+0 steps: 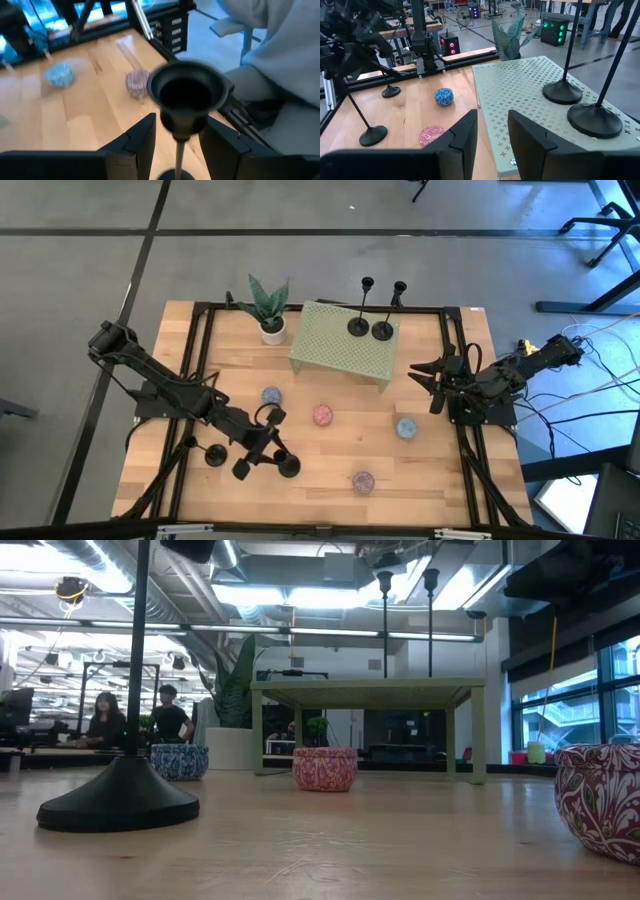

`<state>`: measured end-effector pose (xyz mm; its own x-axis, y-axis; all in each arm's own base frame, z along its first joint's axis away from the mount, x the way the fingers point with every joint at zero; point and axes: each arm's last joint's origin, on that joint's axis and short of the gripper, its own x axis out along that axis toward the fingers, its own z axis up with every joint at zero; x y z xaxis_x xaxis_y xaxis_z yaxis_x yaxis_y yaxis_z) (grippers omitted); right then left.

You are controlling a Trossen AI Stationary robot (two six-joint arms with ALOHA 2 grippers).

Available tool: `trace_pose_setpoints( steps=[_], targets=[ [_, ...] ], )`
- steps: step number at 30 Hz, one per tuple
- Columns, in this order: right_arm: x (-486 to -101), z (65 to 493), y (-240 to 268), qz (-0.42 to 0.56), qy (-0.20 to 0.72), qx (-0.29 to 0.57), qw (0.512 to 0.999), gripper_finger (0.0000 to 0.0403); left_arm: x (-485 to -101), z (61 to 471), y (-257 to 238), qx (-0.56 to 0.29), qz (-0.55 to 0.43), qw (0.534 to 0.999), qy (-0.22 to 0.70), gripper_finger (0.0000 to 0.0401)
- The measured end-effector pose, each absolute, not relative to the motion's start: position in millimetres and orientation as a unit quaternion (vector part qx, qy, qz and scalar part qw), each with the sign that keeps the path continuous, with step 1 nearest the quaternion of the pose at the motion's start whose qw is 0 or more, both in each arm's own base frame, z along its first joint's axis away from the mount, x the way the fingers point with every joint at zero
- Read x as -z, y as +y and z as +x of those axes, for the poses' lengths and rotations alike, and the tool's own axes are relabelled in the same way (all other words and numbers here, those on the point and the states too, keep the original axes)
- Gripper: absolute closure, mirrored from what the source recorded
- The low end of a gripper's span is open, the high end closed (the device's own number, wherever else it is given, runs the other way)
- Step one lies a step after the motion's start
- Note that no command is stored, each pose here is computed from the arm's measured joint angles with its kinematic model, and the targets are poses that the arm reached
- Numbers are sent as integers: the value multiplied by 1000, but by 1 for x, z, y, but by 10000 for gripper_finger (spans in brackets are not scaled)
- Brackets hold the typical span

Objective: Pick & Place candle stick holders
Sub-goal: Put the black candle holder on the shelf aligned with the other black candle holders

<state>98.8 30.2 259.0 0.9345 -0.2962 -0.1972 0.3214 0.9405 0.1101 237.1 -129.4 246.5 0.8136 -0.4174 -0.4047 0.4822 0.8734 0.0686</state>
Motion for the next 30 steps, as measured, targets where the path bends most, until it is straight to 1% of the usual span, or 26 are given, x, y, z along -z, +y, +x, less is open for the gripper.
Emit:
trace_pose_setpoints(
  steps=[6, 12, 17, 25, 28, 30],
  targets=[
    [-259, 99, 30, 70, 89, 158, 981, 290, -250, 238, -130, 242, 104, 950, 170, 264],
    [-259, 99, 30, 70, 89, 157, 981, 290, -251, 239, -130, 243, 111, 950, 161, 304],
    [-259, 99, 30, 70, 89, 158, 981, 290, -258, 241, -130, 230, 126, 955, 136, 305],
    [-259, 99, 30, 70, 89, 159, 981, 290, -294, 252, -128, 155, 106, 978, 88, 288],
    [-259, 99, 30, 70, 89, 159, 981, 290, -315, 259, -119, 135, 102, 983, 73, 295],
    [-259, 99, 30, 70, 89, 159, 981, 290, -330, 264, -110, 103, 98, 988, 56, 299]
  ],
)
